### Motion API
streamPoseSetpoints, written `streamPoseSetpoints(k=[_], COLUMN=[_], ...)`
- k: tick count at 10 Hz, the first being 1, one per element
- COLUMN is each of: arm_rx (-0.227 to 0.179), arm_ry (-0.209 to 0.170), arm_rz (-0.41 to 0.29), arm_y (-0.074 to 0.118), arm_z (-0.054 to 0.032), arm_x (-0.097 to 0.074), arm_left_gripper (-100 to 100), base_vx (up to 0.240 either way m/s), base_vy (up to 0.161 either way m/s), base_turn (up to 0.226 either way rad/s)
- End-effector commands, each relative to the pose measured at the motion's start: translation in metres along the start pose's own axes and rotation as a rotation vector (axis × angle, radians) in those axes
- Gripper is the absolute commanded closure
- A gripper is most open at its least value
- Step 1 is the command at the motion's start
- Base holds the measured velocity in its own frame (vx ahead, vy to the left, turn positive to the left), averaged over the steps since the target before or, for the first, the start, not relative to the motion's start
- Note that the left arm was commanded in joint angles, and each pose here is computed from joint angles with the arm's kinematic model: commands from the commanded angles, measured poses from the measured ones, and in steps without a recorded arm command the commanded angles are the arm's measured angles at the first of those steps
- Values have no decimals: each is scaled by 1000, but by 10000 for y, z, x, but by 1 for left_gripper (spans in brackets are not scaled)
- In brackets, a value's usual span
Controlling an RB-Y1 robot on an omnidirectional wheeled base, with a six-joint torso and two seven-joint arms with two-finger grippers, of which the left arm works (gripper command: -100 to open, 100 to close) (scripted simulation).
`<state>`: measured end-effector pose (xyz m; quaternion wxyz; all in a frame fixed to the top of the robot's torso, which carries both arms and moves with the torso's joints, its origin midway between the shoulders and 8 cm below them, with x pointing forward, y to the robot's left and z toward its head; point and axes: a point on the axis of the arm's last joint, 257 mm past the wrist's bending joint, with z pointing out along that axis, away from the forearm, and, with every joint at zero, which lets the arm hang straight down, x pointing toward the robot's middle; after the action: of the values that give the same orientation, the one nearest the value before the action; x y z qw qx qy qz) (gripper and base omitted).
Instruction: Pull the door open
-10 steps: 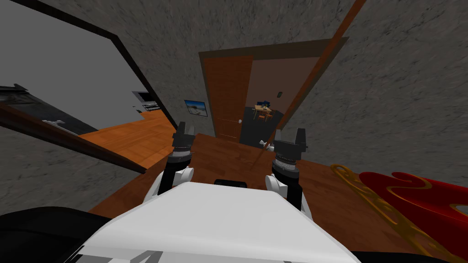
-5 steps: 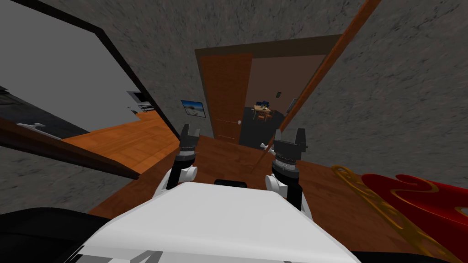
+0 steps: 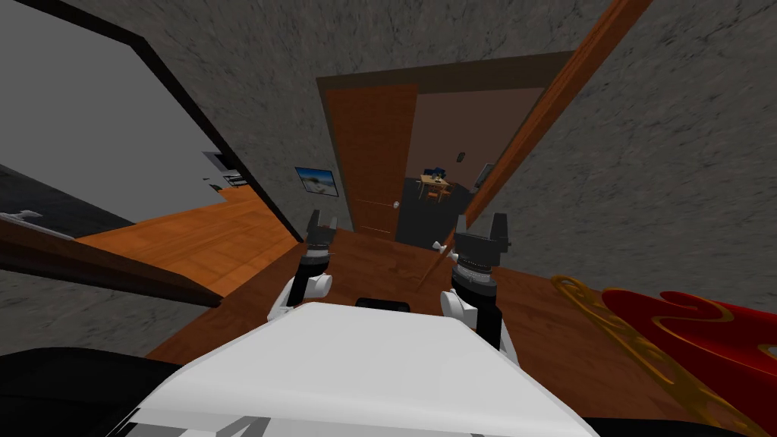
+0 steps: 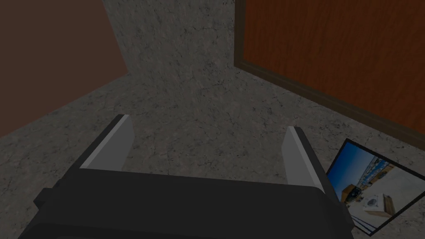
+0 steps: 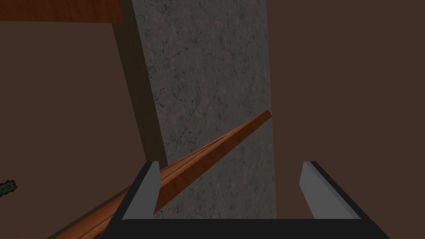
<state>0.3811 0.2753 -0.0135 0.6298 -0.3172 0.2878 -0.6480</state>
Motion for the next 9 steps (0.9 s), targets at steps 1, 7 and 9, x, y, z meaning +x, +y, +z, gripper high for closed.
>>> streamPoseSetpoints(k=[1,7,9], arm_rx=[-13,-67,-87], arm_ry=[-4,-27,-39], arm_rz=[-45,-217,-279], arm_y=[114,595,770], arm_z=[-25,-88,-118], arm_x=[0,-16,-20], arm_left_gripper=[-100,-100,-100], base_vx=[106,96,108], base_vy=[-1,0,8], base_turn=[-29,-33,-37])
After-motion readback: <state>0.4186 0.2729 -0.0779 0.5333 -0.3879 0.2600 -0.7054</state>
